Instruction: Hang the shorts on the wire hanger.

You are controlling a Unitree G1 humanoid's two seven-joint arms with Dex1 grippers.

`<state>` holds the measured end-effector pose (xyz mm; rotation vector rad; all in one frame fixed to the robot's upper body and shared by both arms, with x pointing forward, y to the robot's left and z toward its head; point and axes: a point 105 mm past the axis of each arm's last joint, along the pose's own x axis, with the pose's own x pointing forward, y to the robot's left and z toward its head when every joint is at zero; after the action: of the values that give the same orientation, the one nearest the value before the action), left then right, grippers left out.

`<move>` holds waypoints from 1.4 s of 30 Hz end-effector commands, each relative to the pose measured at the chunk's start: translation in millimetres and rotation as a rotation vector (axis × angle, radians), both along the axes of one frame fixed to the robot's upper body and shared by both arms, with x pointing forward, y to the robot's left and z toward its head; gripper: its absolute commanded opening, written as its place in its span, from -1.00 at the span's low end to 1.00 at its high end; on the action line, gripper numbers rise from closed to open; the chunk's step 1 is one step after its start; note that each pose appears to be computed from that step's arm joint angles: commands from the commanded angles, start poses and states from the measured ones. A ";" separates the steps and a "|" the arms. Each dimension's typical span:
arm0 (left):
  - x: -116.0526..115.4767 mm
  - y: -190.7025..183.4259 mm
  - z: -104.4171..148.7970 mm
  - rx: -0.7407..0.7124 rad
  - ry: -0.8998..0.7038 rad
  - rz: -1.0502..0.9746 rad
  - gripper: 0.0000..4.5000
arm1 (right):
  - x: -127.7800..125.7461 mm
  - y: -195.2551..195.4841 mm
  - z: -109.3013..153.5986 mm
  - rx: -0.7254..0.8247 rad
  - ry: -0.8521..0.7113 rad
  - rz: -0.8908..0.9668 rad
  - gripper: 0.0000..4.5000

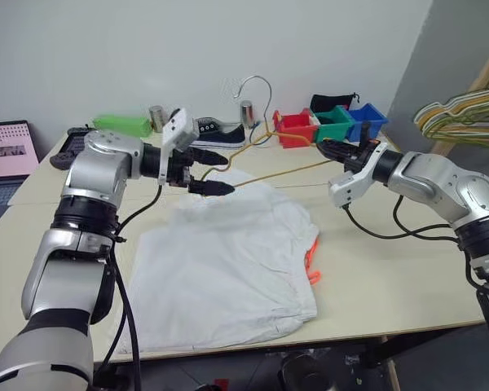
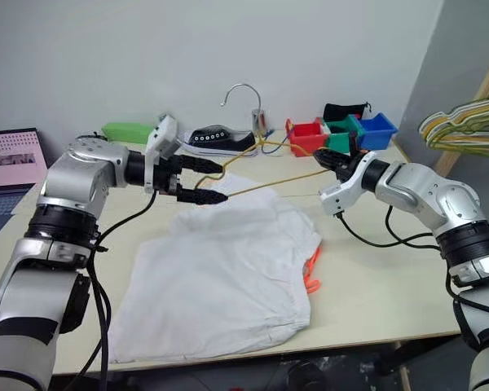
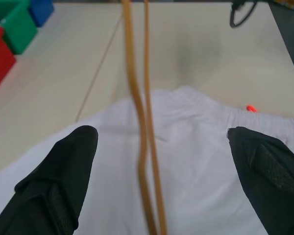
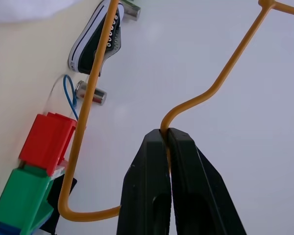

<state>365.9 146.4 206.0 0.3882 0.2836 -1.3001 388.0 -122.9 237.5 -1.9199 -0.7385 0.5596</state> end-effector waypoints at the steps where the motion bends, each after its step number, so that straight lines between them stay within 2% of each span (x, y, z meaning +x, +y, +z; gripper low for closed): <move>1: -1.2 0.3 -2.3 0.055 -0.048 0.016 0.92 | -2.4 8.4 26.5 0.021 -0.075 0.030 -1.00; 3: 1.0 1.6 -6.0 0.059 -0.054 0.039 0.79 | -3.8 11.9 28.8 0.024 -0.082 0.044 -1.00; 7: 7.2 0.4 -4.1 0.028 -0.080 0.075 0.39 | -4.8 16.4 28.9 0.025 -0.078 0.057 -1.00; 13: 5.6 -3.2 -1.8 0.024 -0.085 0.061 -0.08 | -3.8 17.0 25.5 0.017 -0.066 0.057 -1.00; 18: 4.2 -4.1 -2.4 0.032 -0.083 0.052 -0.58 | -3.6 17.3 25.4 0.025 -0.062 0.054 -1.00; 19: 4.1 -3.9 -2.6 0.034 -0.082 0.052 -0.75 | -3.9 17.6 25.4 0.026 -0.061 0.054 -1.00; 20: 4.1 -3.7 -2.8 0.036 -0.082 0.051 -0.79 | -4.2 17.8 25.6 0.027 -0.061 0.055 -1.00; 21: 4.1 -3.5 -2.9 0.037 -0.083 0.052 -0.92 | -4.3 17.7 25.6 0.028 -0.060 0.054 -1.00; 22: 4.3 -3.4 -2.8 0.037 -0.083 0.052 -0.99 | -4.3 17.7 25.6 0.029 -0.058 0.053 -1.00; 28: 9.6 -4.4 0.1 0.065 -0.148 0.073 -1.00 | -4.7 18.1 20.7 0.057 0.006 0.048 -1.00; 30: 14.9 -3.9 2.3 0.085 -0.203 0.105 -1.00 | -3.7 16.4 14.0 0.096 0.104 0.026 -0.78; 32: 18.2 -2.6 1.8 0.114 -0.254 0.124 -1.00 | -5.2 15.0 8.1 0.125 0.193 0.012 -0.68; 37: 28.2 7.2 -3.4 0.214 -0.416 0.190 -1.00 | -14.6 10.5 3.8 0.197 0.380 -0.017 -0.11; 42: 32.8 13.8 -1.6 0.320 -0.593 0.216 -1.00 | -10.0 0.0 17.9 0.425 0.547 -0.106 0.41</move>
<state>397.4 158.1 187.8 0.8669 0.1091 -0.9348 378.0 -117.6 232.1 -1.4190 -0.3619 0.8029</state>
